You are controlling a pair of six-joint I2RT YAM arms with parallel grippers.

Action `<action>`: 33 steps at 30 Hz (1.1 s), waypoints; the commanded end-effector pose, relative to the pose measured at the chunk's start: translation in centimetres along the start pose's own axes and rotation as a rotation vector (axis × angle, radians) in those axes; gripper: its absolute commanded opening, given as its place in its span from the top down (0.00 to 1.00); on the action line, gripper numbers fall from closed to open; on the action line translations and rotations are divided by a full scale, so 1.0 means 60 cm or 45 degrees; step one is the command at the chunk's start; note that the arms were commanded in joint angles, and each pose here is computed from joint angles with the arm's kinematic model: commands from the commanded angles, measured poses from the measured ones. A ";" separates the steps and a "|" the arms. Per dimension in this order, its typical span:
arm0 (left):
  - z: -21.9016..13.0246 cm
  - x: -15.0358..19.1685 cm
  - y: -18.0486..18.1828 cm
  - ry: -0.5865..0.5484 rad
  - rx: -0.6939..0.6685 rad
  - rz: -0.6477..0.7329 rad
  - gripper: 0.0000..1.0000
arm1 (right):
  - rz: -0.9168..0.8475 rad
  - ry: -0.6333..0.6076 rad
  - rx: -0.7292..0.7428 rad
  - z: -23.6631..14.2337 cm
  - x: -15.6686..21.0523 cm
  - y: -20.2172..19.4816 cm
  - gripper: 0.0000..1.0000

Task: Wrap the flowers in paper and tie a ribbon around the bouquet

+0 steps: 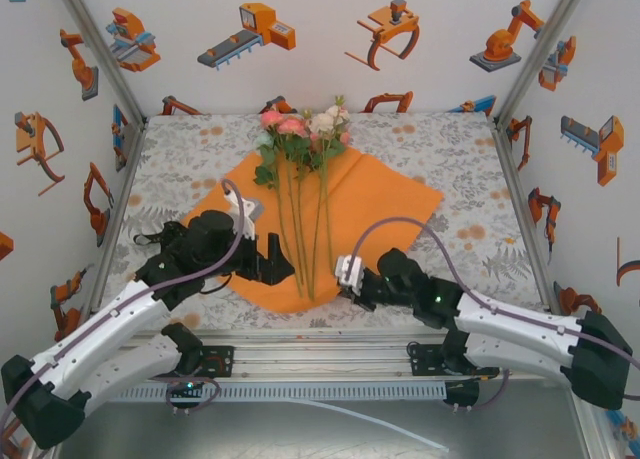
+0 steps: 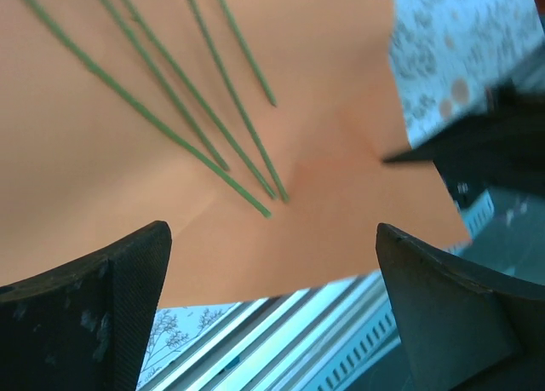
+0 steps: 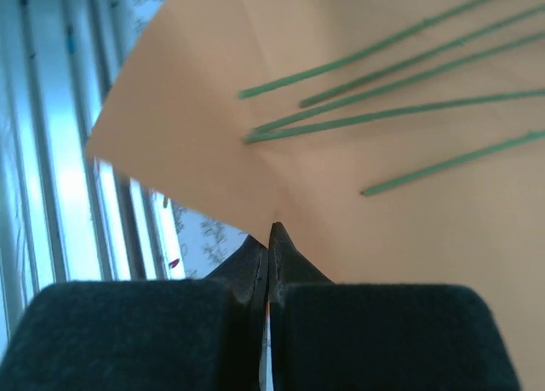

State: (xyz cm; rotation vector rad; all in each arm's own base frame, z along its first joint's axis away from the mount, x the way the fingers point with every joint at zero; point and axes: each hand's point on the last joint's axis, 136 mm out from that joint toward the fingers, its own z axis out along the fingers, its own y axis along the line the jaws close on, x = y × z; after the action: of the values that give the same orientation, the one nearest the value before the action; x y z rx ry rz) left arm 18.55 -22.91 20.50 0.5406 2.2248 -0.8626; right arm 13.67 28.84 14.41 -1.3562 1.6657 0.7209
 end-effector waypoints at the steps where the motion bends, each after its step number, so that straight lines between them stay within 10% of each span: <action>1: -0.003 -0.001 -0.076 0.004 0.214 0.282 0.00 | 0.267 -0.101 0.087 0.004 -0.058 -0.068 1.00; 17: 0.149 0.120 -0.062 0.380 0.096 0.449 0.00 | 0.557 -0.088 0.228 0.055 -0.030 -0.215 1.00; 27: 0.184 0.145 -0.010 0.427 -0.105 0.290 0.67 | 0.674 -0.032 0.309 0.048 0.010 -0.250 0.97; 33: 0.175 0.109 0.007 0.358 -0.165 0.277 0.88 | 0.609 0.058 0.129 0.018 0.024 -0.215 0.53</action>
State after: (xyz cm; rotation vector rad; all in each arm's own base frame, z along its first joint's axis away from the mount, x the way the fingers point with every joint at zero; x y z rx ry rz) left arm 17.57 -29.30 8.22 0.9358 2.4328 -0.5582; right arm 28.07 25.75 12.22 -0.7847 2.0973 0.7992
